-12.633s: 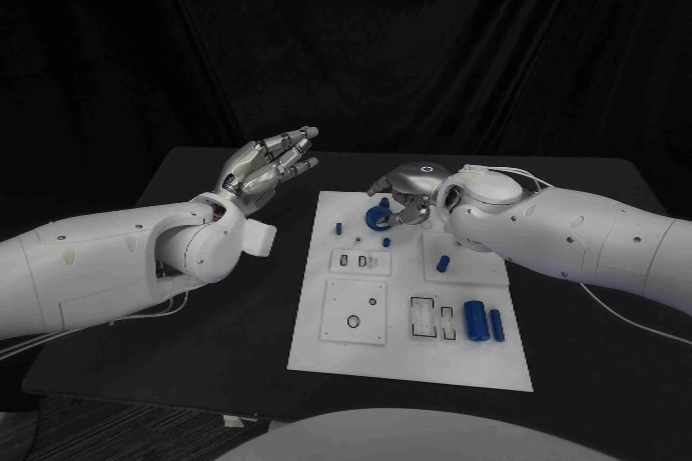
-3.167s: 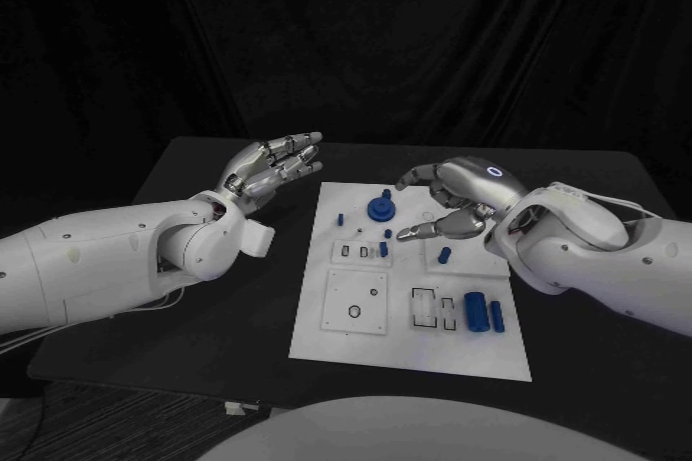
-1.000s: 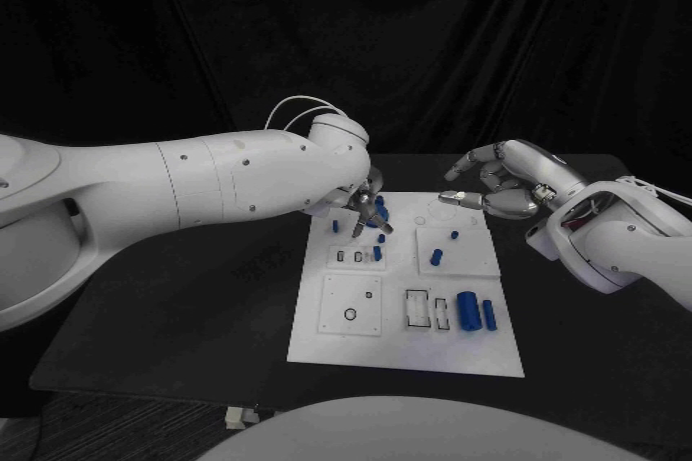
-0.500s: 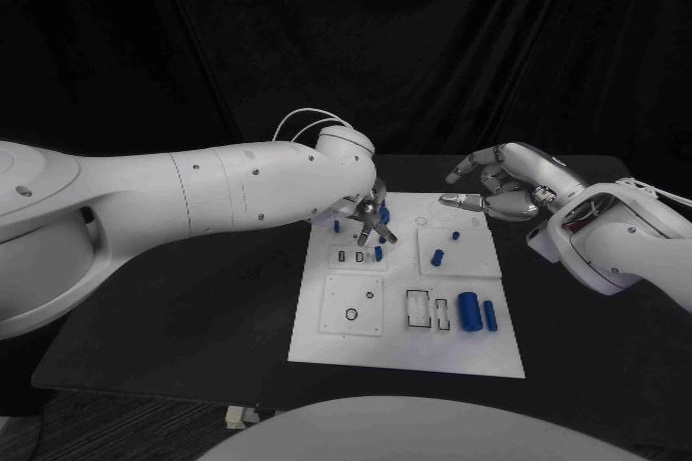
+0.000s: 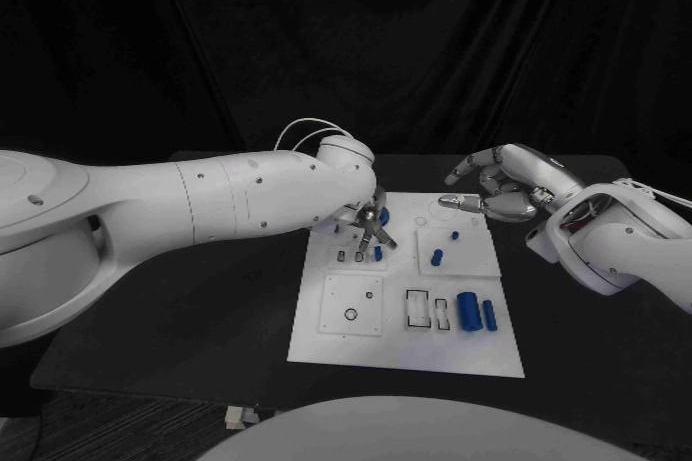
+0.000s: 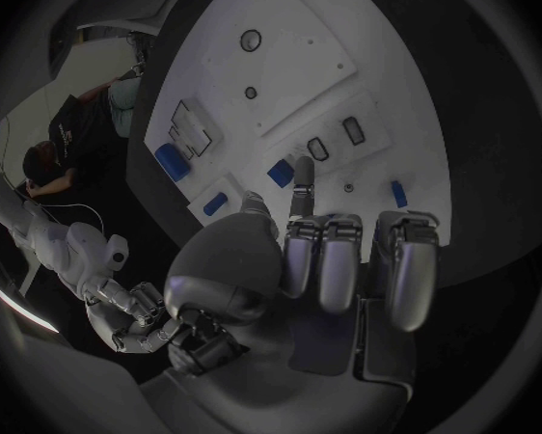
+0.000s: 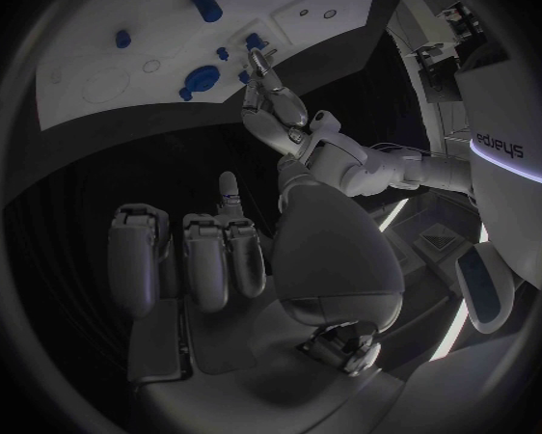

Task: Assemble the parts on the task board

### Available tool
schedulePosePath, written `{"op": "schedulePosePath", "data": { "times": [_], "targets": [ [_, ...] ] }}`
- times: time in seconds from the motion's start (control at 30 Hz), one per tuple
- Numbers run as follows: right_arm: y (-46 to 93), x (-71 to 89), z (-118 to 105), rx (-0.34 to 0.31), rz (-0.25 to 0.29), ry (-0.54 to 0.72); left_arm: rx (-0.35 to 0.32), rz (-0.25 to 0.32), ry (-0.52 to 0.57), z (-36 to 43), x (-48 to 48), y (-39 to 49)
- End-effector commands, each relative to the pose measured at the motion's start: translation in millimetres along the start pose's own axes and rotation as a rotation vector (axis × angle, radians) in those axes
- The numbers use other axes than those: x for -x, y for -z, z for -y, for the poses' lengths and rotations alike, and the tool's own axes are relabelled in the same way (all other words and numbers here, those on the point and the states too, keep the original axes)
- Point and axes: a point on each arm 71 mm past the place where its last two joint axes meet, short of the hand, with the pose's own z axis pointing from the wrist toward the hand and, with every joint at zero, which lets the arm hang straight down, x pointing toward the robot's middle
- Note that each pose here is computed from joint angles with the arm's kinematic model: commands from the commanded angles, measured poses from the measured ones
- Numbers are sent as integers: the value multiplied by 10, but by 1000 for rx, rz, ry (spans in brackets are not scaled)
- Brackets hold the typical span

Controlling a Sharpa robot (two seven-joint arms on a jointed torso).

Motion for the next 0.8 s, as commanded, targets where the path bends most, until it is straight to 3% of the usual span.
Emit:
{"op": "schedulePosePath", "data": {
  "times": [0.03, 0.37, 0.8],
  "targets": [
    [3, -12, 16, -16, -7, 7, -10, 13, 20, 16, 0, -17],
    [5, -17, 23, -20, -10, 7, -8, 10, 33, -3, -29, -71],
    [2, -27, 29, -25, -16, 8, -27, 13, 36, 51, -32, -99]
  ]
}}
